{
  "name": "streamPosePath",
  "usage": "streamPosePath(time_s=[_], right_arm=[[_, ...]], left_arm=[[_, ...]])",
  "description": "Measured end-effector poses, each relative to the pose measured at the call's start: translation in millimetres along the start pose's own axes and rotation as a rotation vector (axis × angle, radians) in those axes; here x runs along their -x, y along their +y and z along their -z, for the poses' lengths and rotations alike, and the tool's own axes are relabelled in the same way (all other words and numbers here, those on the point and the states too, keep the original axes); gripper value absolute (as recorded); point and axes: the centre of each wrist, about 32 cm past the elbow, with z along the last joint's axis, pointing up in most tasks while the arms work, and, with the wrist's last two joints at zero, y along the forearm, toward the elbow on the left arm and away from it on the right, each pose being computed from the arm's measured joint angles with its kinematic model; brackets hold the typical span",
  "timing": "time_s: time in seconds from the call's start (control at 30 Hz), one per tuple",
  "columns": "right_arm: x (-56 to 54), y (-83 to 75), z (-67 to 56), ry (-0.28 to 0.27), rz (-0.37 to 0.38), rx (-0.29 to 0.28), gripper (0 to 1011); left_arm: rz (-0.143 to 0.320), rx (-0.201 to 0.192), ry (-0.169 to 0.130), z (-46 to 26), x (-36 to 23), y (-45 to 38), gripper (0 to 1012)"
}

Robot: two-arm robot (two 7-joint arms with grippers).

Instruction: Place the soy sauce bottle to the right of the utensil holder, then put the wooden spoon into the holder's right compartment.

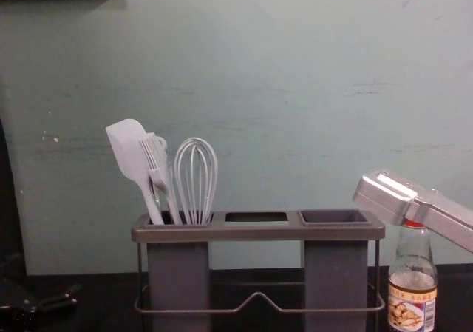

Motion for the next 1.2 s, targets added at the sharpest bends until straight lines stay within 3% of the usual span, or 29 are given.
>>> streamPosePath(time_s=[0.47,0.77,1.2], right_arm=[[-0.1,-0.1,0.2,0.003,-0.003,0.000,1003],[-0.1,-0.1,0.3,0.005,-0.004,0.000,834],[-0.1,-0.1,0.3,0.005,-0.004,0.000,833]], left_arm=[[0.000,0.000,0.000,0.0,0.0,0.0,1005],[0.000,0.000,0.000,0.0,0.0,0.0,1005],[0.000,0.000,0.000,0.0,0.0,0.0,1005]])
